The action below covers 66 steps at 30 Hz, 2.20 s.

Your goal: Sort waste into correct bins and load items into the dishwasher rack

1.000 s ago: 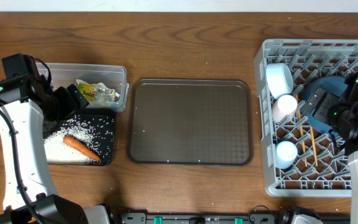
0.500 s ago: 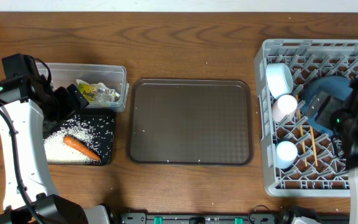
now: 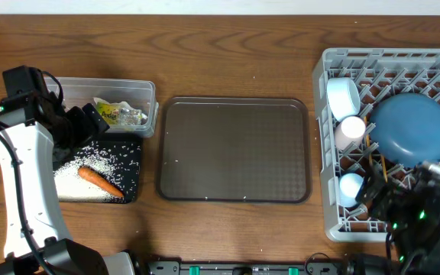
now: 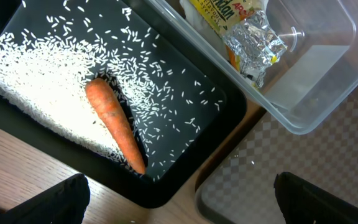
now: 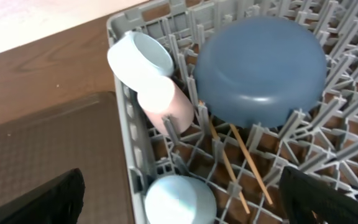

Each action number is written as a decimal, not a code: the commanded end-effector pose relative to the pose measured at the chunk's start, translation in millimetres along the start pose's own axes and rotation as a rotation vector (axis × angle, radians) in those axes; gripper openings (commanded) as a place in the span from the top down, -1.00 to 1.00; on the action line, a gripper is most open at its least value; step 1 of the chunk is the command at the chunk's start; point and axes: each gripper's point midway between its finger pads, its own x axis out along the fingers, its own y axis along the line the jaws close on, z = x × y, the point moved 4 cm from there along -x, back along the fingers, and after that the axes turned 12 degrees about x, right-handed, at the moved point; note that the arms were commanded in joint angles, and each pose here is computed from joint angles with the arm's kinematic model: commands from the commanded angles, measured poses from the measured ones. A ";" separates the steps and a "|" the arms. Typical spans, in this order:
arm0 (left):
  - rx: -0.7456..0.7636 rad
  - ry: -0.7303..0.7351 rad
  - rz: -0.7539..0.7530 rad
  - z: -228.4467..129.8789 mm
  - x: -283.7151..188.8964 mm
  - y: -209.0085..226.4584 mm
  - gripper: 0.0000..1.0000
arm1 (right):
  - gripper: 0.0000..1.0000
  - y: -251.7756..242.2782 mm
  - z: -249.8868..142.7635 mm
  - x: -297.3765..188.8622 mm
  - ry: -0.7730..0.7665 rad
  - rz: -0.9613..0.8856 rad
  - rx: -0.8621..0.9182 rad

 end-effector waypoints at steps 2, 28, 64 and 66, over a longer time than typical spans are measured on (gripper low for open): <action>0.004 -0.023 0.003 1.0 -7.9 0.9 -0.96 | -0.99 -12.2 -14.1 -0.7 -0.073 -0.011 -0.025; 0.004 -0.023 0.003 1.0 -7.9 0.9 -0.96 | -0.99 14.3 -53.2 83.4 -0.410 0.329 -0.341; 0.004 -0.023 0.003 1.0 -7.9 0.9 -0.96 | -0.99 7.0 -47.3 83.7 -0.430 0.271 -0.212; 0.004 -0.023 0.003 1.0 -7.9 0.9 -0.96 | -0.99 6.9 -47.3 83.8 -0.430 0.271 -0.212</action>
